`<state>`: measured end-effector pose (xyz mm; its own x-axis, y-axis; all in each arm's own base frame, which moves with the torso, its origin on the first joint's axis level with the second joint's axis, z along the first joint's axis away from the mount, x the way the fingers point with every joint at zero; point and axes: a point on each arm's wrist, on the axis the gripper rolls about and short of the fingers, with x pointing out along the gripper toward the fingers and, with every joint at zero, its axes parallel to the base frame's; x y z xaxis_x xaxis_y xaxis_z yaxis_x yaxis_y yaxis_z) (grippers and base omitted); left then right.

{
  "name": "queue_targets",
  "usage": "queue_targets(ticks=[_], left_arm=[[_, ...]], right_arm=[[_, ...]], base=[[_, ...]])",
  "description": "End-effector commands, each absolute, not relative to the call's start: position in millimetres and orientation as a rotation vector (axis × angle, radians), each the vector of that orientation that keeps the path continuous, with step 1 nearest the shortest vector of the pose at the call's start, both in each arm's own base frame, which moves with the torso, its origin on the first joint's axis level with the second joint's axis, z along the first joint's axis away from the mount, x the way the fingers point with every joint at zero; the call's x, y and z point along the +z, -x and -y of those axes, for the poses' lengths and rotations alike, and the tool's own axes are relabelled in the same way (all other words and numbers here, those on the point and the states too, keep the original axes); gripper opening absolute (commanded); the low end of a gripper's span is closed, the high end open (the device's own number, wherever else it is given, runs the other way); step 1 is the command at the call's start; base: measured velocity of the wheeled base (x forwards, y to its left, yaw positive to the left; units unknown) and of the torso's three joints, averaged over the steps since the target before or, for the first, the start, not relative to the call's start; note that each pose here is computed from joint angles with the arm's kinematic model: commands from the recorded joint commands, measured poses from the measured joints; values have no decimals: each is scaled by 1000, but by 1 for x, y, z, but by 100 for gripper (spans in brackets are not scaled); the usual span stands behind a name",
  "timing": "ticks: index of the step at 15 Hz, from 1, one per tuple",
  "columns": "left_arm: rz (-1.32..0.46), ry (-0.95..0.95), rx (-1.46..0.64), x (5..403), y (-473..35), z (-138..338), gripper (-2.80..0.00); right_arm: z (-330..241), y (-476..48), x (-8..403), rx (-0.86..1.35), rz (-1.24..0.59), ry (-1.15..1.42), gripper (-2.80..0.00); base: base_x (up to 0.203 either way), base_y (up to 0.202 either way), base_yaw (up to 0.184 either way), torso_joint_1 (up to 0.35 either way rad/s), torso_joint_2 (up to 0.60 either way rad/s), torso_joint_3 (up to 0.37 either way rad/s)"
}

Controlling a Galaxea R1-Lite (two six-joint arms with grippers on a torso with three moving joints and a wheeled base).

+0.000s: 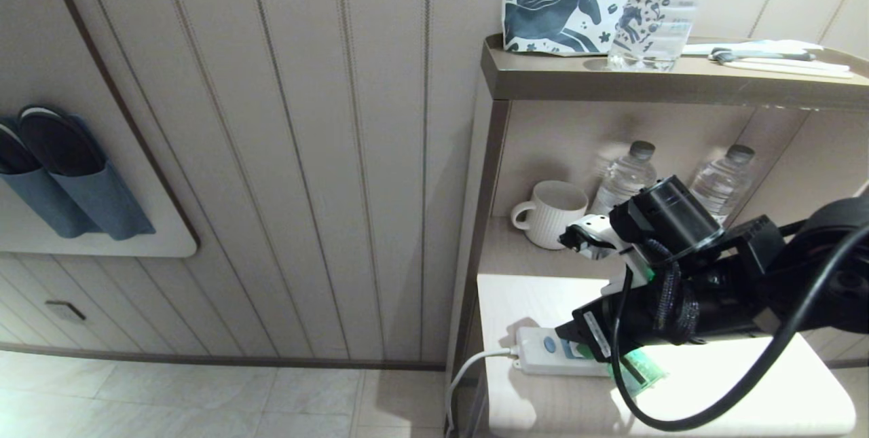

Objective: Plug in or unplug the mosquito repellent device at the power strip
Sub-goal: Insert the plug into the socket

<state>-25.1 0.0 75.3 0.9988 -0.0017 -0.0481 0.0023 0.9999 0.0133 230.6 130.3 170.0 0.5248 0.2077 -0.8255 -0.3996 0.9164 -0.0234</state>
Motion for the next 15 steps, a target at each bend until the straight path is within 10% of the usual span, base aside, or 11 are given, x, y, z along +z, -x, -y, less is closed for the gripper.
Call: queue_targets(ticks=[1, 15], left_arm=[[-49, -14, -2, 75, 25, 0, -280], [-48, -14, -2, 75, 25, 0, -280]], right_arm=[[-131, -235, 165, 361, -970, 224, -280], [-126, -225, 155, 360, -948, 215, -280]], base=[[0, 0, 0, 0, 0, 0], [0, 0, 0, 0, 0, 0]])
